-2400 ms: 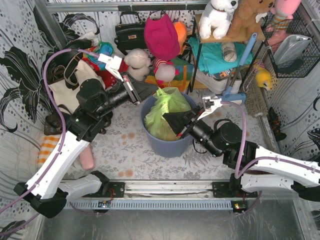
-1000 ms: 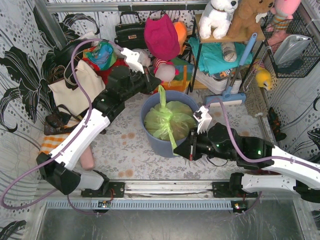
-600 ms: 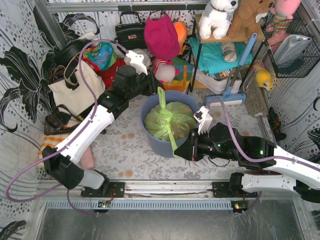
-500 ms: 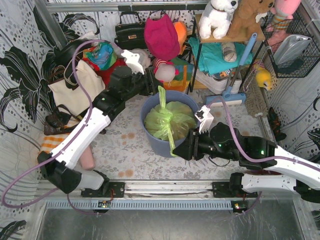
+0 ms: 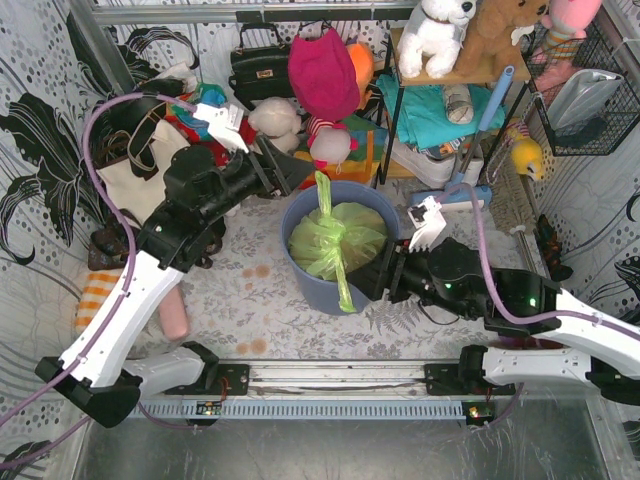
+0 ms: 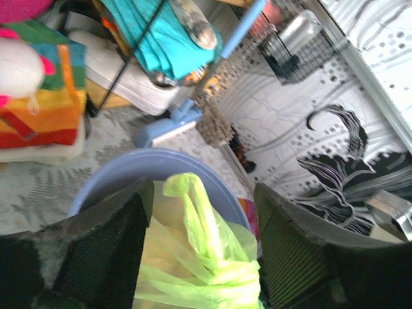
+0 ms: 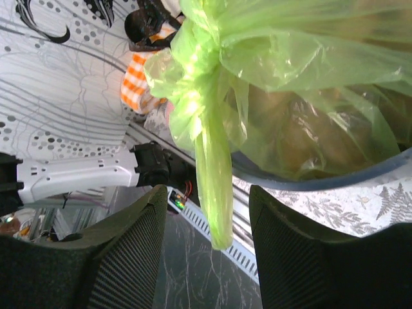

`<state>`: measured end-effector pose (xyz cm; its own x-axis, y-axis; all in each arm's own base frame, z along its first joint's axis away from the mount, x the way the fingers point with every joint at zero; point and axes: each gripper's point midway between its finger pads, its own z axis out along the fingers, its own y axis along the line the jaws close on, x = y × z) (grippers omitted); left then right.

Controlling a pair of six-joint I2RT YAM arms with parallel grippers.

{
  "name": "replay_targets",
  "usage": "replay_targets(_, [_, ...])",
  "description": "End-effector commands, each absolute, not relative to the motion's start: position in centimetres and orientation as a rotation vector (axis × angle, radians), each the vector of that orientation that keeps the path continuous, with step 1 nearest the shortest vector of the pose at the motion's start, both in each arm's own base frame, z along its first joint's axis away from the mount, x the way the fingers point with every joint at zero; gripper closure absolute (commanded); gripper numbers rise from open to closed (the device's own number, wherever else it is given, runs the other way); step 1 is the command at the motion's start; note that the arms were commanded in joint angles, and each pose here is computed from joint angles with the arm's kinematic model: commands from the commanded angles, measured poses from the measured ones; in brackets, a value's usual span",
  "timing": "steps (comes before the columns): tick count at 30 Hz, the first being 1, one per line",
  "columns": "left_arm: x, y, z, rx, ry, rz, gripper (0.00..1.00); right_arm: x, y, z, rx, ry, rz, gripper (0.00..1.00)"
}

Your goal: Tie the trash bag

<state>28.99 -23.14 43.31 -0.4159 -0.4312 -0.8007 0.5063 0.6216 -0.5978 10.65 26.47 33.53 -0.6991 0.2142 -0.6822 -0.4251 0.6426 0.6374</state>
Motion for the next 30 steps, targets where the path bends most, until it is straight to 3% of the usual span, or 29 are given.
replay_targets(1, [27.2,-25.6,42.9,0.115,1.717,-1.259,0.26,12.1,27.3,35.0,-0.133,2.031,1.032,0.46])
replay_targets(10, [27.9,-26.8,39.9,0.104,1.767,-1.296,0.26,12.5,29.1,34.1,-0.167,2.039,1.005,0.46])
replay_targets(19, [26.8,-28.7,38.8,0.166,1.794,-1.373,0.31,13.6,29.5,33.7,-0.164,2.006,0.953,0.59])
replay_targets(30, [27.1,-28.8,37.5,0.157,1.824,-1.36,0.37,13.5,30.1,31.4,-0.189,2.06,0.91,0.58])
